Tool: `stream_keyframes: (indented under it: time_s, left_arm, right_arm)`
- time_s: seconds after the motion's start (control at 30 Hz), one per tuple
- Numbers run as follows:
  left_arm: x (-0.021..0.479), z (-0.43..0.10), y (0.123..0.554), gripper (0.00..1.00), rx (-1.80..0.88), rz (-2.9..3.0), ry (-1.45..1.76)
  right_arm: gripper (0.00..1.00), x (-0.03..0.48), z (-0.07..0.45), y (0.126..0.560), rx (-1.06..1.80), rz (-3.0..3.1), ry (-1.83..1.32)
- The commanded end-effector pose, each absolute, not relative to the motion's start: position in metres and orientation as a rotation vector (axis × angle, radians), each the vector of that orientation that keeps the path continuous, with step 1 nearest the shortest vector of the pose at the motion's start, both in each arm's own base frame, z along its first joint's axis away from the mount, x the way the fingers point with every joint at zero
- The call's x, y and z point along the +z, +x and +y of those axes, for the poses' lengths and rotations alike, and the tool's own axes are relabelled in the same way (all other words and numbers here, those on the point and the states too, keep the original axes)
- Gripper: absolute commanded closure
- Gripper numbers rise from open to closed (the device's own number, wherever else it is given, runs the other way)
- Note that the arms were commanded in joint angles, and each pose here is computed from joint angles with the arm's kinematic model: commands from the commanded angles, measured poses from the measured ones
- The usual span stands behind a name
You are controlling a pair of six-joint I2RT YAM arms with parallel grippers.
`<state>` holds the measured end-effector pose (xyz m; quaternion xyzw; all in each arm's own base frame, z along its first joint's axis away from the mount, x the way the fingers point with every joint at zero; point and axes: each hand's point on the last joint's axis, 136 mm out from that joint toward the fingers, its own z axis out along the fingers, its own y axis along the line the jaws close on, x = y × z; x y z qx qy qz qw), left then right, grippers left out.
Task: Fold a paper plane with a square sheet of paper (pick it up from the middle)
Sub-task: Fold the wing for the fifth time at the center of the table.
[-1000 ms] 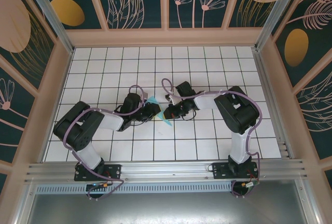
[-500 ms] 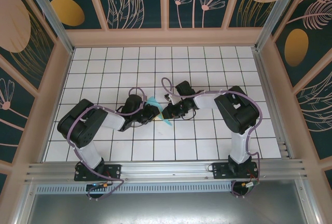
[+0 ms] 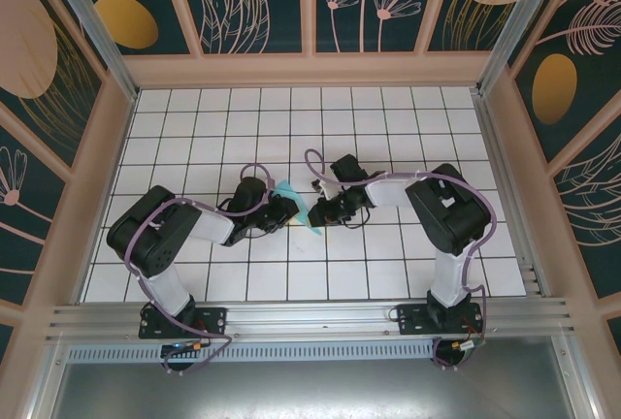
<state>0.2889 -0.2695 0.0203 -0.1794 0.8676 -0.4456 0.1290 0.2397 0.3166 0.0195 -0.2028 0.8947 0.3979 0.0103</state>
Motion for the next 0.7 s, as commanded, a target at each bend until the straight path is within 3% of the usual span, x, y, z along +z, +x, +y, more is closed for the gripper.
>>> stream_keyframes:
  time_s: [0.0, 0.1, 0.23, 0.5, 0.57, 0.67]
  left_arm:
    - [-0.012, -0.247, 0.278, 0.80, -1.118, 2.616, -0.637]
    - [-0.013, -0.246, 0.278, 0.80, -1.113, 2.618, -0.644]
    - [-0.015, -0.245, 0.277, 0.81, -1.105, 2.623, -0.653]
    - [-0.017, -0.242, 0.277, 0.81, -1.081, 2.628, -0.664]
    - [-0.017, -0.242, 0.277, 0.82, -1.079, 2.627, -0.663]
    - [-0.018, -0.242, 0.277, 0.83, -1.075, 2.630, -0.667]
  right_arm:
    - [0.90, 0.009, 0.304, 0.226, 1.209, 2.867, -0.604]
    - [0.96, -0.004, 0.301, 0.225, 1.171, 2.906, -0.590]
    - [0.94, -0.011, 0.300, 0.229, 1.125, 2.932, -0.572]
    - [0.66, 0.045, 0.299, 0.248, 1.054, 2.773, -0.566]
    - [0.66, 0.055, 0.301, 0.249, 1.067, 2.737, -0.588]
    - [0.77, 0.057, 0.310, 0.243, 1.107, 2.733, -0.637]
